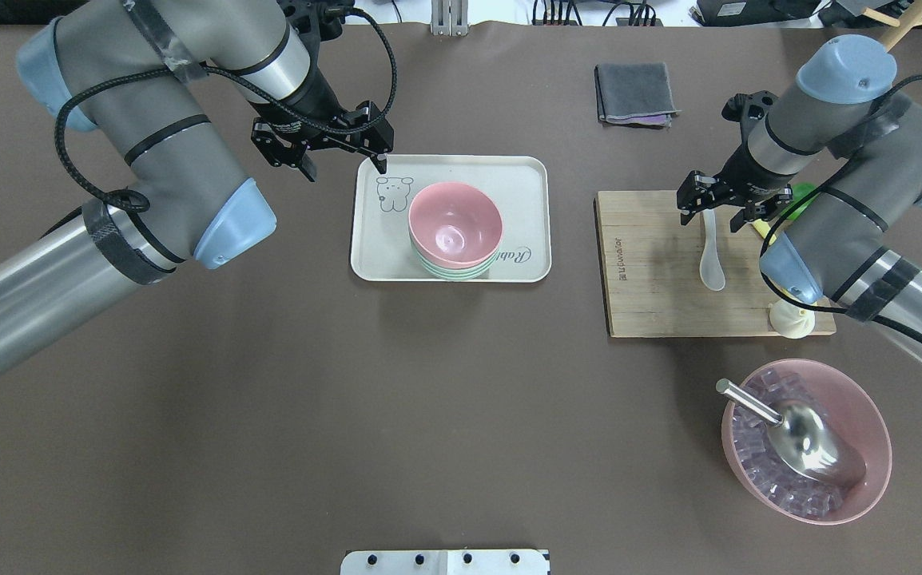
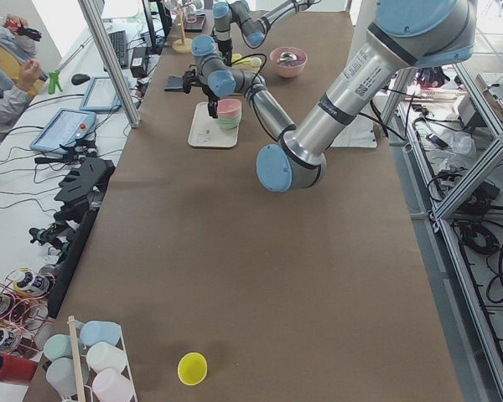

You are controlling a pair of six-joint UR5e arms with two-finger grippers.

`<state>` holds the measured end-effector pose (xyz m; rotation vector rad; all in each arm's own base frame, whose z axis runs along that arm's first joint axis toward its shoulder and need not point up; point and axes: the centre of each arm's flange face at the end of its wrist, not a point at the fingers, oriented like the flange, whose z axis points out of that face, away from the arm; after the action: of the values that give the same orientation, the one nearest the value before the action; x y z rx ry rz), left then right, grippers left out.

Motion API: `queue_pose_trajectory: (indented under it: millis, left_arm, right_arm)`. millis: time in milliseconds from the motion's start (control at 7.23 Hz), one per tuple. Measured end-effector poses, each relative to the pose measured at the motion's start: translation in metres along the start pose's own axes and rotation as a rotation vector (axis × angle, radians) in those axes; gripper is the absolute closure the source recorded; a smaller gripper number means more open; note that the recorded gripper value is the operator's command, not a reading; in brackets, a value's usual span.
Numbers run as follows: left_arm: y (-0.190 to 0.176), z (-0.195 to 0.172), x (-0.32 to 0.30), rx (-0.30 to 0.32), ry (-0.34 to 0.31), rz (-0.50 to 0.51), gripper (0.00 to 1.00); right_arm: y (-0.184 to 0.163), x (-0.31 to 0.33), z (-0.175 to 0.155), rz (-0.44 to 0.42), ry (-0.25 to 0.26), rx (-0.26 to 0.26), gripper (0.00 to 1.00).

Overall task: Stack pink bowl on green and place spoon
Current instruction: 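Release the pink bowl with the left gripper while the right grasps the white spoon, then carry the white spoon with the right gripper and place it in the pink bowl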

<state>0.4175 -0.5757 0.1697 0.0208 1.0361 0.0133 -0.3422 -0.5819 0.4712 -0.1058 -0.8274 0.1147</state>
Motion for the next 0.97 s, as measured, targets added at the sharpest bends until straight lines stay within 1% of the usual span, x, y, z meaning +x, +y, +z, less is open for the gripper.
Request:
queue_pose_trajectory:
  millis: [415,553,691,830,968]
  left_arm:
    - [0.0,-0.009,-0.002,0.014,0.003,-0.002,0.02]
    - [0.001,-0.012,-0.004,0.018,0.004,-0.002,0.02]
    - [0.002,-0.013,-0.008,0.02,0.004,-0.004,0.02]
    - [0.003,-0.016,-0.013,0.022,0.006,-0.005,0.02]
    - [0.006,-0.023,-0.025,0.029,0.009,-0.006,0.02]
  right_arm:
    - [0.003,0.007,0.002,0.004,-0.004,-0.005,1.0]
    - [0.003,0.008,-0.003,0.002,-0.019,0.004,1.0]
    - [0.0,-0.003,-0.012,0.005,-0.042,0.016,1.0]
    - [-0.004,-0.028,-0.025,0.018,-0.071,0.031,1.0]
    - [-0.008,-0.068,-0.042,0.054,-0.107,0.048,1.0]
